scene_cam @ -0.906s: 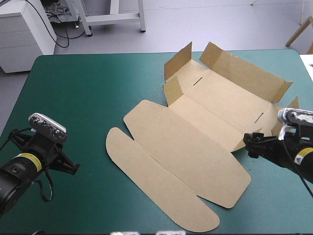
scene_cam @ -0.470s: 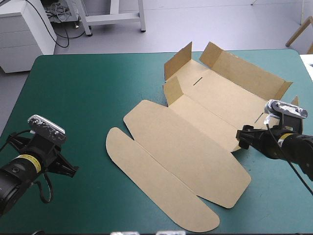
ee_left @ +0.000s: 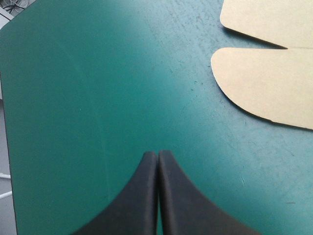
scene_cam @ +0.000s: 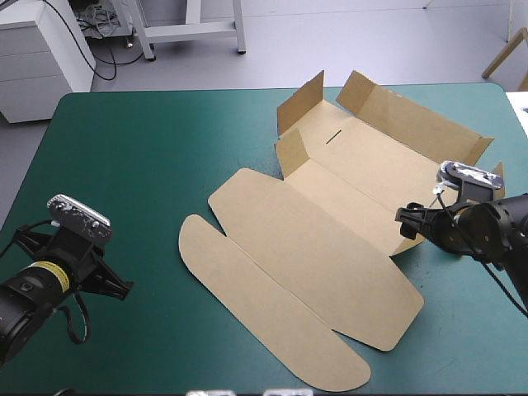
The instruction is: Fold the box
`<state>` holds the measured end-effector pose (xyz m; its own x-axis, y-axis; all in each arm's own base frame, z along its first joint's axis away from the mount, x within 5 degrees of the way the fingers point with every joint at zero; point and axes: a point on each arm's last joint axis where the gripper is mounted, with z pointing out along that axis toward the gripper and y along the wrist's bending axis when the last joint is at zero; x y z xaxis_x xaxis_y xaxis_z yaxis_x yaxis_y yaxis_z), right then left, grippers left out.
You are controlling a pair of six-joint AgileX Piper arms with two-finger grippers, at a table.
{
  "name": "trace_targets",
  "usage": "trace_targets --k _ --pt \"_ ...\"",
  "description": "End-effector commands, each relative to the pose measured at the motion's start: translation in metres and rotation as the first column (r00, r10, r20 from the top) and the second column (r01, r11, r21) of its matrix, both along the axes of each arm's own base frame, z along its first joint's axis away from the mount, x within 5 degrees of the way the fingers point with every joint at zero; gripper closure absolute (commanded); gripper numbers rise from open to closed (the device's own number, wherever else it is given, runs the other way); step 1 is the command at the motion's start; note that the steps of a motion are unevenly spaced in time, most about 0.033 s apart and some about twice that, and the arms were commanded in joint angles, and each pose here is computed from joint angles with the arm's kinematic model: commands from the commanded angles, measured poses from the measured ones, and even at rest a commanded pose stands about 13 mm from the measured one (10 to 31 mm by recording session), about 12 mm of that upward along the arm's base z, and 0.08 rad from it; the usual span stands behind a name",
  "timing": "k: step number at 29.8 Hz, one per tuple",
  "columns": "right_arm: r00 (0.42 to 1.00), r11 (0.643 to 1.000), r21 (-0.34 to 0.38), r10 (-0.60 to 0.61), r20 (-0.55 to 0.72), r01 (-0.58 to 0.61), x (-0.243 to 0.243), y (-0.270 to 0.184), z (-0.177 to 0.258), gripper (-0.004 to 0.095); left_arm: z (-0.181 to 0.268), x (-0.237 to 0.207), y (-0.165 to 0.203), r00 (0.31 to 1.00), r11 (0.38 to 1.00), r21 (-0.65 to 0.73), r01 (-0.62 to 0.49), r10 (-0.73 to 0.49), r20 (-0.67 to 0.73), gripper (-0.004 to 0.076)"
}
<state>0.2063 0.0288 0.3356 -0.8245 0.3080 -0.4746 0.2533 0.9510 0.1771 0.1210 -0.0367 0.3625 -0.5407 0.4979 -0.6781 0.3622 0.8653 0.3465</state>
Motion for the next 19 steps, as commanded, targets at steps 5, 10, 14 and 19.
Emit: trace_targets --k 5,10,14,19 --pt "0.998 0.996 0.082 -0.039 0.057 0.034 0.018 -0.025 0.005 0.0058 0.014 0.001 -0.002 0.997 0.999 -0.047 0.017 -0.014 0.074 0.0734" --pt "0.996 0.989 0.130 -0.075 0.040 0.070 0.032 -0.035 -0.006 0.0057 0.014 0.001 -0.003 0.997 0.999 -0.050 0.019 -0.015 0.074 0.0734" --pt "0.998 0.982 0.179 -0.054 -0.040 0.060 0.046 -0.032 -0.023 0.0057 0.014 0.001 -0.003 0.997 0.998 -0.053 0.020 -0.016 0.072 0.0734" --pt "0.992 0.967 0.244 -0.051 -0.119 0.079 0.061 -0.028 -0.043 0.0058 0.014 0.001 -0.003 0.997 0.998 -0.055 0.019 -0.015 0.070 0.0734"
